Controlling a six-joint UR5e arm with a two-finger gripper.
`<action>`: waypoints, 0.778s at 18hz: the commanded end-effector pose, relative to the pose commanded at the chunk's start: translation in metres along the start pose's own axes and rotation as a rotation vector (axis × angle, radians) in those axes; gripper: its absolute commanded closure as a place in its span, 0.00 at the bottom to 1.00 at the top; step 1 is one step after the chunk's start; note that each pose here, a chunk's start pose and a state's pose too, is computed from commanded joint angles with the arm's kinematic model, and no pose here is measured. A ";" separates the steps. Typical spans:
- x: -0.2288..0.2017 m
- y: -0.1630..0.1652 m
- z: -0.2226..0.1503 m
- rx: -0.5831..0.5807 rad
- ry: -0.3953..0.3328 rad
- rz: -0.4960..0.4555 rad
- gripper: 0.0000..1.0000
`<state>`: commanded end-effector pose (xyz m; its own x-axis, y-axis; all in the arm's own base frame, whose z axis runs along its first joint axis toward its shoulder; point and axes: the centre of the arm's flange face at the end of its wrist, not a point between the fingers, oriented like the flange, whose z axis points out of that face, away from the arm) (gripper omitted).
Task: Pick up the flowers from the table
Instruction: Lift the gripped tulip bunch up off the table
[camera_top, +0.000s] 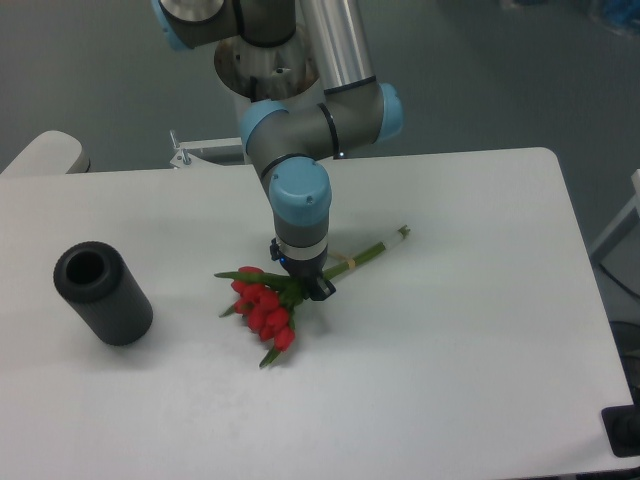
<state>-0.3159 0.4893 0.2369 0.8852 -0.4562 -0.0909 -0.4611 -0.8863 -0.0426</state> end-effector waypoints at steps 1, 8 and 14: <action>-0.009 -0.006 -0.012 0.032 -0.022 0.002 0.72; -0.066 -0.025 -0.104 0.370 -0.110 -0.022 0.72; -0.092 -0.014 -0.149 0.629 -0.107 -0.124 0.72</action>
<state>-0.3818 0.5314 0.3945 0.9381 -0.3142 -0.1456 -0.3327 -0.7011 -0.6307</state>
